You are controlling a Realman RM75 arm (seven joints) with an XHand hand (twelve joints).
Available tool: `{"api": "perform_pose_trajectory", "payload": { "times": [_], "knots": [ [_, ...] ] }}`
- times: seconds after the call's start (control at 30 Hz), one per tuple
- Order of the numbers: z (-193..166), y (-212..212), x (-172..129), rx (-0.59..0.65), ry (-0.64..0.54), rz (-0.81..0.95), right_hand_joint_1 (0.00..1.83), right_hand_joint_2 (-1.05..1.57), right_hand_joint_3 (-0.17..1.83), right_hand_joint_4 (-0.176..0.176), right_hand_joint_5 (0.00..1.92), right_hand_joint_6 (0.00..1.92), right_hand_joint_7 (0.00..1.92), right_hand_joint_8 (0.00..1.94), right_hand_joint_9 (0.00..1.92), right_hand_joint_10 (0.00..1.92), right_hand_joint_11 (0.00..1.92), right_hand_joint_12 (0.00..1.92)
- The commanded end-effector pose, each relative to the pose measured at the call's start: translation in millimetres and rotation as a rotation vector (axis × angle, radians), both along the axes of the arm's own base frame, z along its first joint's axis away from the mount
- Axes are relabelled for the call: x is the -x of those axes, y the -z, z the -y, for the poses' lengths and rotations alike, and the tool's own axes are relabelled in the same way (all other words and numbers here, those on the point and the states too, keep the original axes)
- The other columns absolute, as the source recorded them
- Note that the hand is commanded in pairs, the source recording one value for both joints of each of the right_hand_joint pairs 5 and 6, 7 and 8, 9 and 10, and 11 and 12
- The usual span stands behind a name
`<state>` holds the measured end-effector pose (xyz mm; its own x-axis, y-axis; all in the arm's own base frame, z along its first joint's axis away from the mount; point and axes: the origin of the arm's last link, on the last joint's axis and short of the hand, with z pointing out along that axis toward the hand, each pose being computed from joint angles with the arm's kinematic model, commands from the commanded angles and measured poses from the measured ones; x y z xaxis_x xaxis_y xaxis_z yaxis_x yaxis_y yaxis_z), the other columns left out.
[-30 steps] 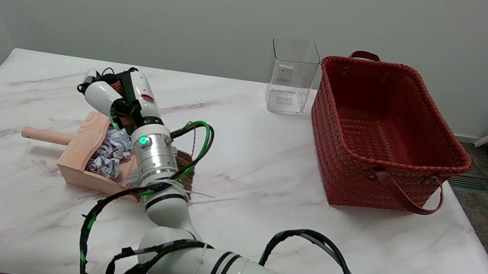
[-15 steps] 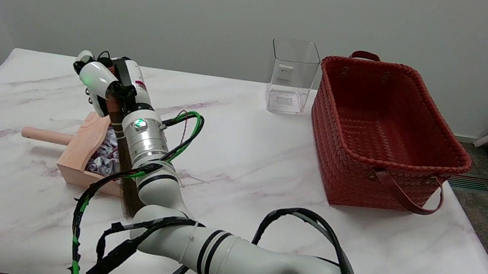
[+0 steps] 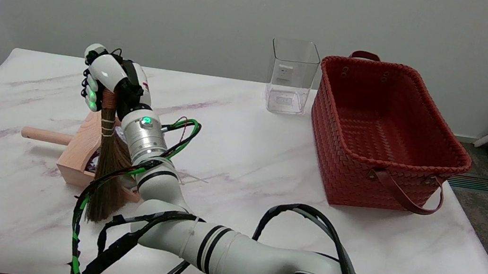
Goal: Sweep the paper ball into the dustpan.
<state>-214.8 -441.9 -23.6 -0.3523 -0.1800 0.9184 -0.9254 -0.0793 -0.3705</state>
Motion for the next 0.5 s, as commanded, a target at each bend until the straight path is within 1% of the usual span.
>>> {"api": "perform_pose_trajectory", "payload": {
  "times": [0.03,0.3,0.5],
  "knots": [
    [6,-9,-6,-0.025,0.006,0.173,0.79,0.99,1.02,0.000,1.92,1.92,1.92,1.92,1.92,1.92,1.91,1.91],
    [10,-25,-14,0.003,-0.047,0.172,0.79,0.98,1.01,0.000,1.92,1.92,1.92,1.92,1.92,1.92,1.90,1.90],
    [10,-44,-21,0.036,-0.113,0.163,0.80,0.98,1.00,0.000,1.92,1.92,1.92,1.92,1.92,1.92,1.90,1.90]
  ]
}}
